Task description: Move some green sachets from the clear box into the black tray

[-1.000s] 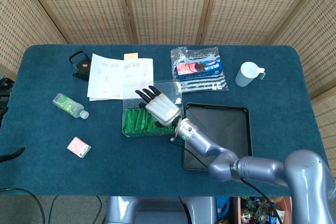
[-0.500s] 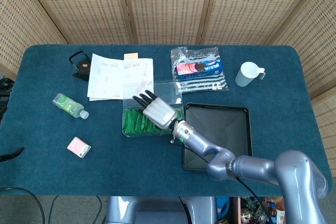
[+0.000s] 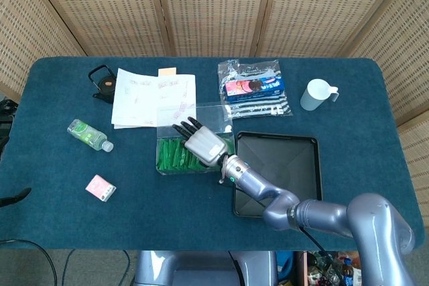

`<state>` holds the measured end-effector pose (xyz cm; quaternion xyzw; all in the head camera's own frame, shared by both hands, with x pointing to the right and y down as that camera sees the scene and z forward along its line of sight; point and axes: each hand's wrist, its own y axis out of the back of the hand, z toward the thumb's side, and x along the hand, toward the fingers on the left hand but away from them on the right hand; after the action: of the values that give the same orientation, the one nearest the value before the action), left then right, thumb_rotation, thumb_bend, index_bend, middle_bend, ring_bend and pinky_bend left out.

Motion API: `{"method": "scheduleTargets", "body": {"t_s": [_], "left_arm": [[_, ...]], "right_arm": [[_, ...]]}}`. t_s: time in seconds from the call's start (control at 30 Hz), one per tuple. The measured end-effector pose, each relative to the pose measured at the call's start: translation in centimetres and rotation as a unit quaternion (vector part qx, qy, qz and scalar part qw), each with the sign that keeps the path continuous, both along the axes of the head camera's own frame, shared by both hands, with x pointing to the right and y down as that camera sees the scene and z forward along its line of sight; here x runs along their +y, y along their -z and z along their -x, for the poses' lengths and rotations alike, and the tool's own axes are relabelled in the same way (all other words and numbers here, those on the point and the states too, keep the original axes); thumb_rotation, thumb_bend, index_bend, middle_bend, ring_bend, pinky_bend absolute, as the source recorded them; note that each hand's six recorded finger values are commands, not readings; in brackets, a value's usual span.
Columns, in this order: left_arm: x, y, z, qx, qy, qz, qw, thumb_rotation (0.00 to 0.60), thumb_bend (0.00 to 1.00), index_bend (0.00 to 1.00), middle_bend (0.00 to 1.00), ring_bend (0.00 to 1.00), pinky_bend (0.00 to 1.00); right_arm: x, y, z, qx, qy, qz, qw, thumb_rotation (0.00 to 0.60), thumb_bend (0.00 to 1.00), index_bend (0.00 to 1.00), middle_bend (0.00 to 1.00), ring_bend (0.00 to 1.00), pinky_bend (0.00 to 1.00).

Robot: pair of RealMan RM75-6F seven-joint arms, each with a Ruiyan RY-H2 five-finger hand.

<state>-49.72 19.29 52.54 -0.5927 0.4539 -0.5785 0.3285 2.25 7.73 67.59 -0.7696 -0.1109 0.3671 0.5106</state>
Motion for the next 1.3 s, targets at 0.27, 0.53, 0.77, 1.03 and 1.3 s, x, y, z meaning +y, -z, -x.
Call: {"method": "scheduleTargets", "body": {"t_s": [0.27, 0.53, 0.77, 1.03, 1.3], "left_arm": [[0.0, 0.0, 0.1, 0.0, 0.0, 0.0, 1.0, 0.6, 0.11, 0.0, 0.0, 0.0, 0.0], [0.0, 0.0, 0.0, 0.001, 0.0, 0.001, 1.0, 0.6, 0.11, 0.0, 0.0, 0.0, 0.0], [0.0, -0.1, 0.0, -0.001, -0.001, 0.001, 1.0, 0.6, 0.11, 0.0, 0.0, 0.0, 0.0], [-0.1, -0.2, -0.1, -0.002, -0.002, 0.003, 1.0, 0.6, 0.11, 0.0, 0.0, 0.0, 0.0], [-0.1, -0.1, 0.1, -0.001, 0.002, 0.001, 1.0, 0.6, 0.11, 0.0, 0.0, 0.0, 0.0]], "right_arm": [[0.0, -0.4, -0.1, 0.006, 0.0, -0.007, 1.0, 0.6, 0.39, 0.45, 0.0, 0.0, 0.0], [0.1, -0.9, -0.3, 0.011, 0.002, -0.011, 0.9999, 0.6, 0.4, 0.45, 0.0, 0.0, 0.0], [0.2, -0.8, -0.3, 0.015, 0.016, -0.023, 0.9995, 0.6, 0.4, 0.45, 0.0, 0.0, 0.0], [0.1, 0.1, 0.6, -0.008, 0.032, -0.042, 0.9986, 0.6, 0.4, 0.45, 0.01, 0.0, 0.0], [0.2, -0.5, 2.0, -0.008, 0.051, -0.056, 0.9971, 0.6, 0.4, 0.45, 0.01, 0.0, 0.0]]}}
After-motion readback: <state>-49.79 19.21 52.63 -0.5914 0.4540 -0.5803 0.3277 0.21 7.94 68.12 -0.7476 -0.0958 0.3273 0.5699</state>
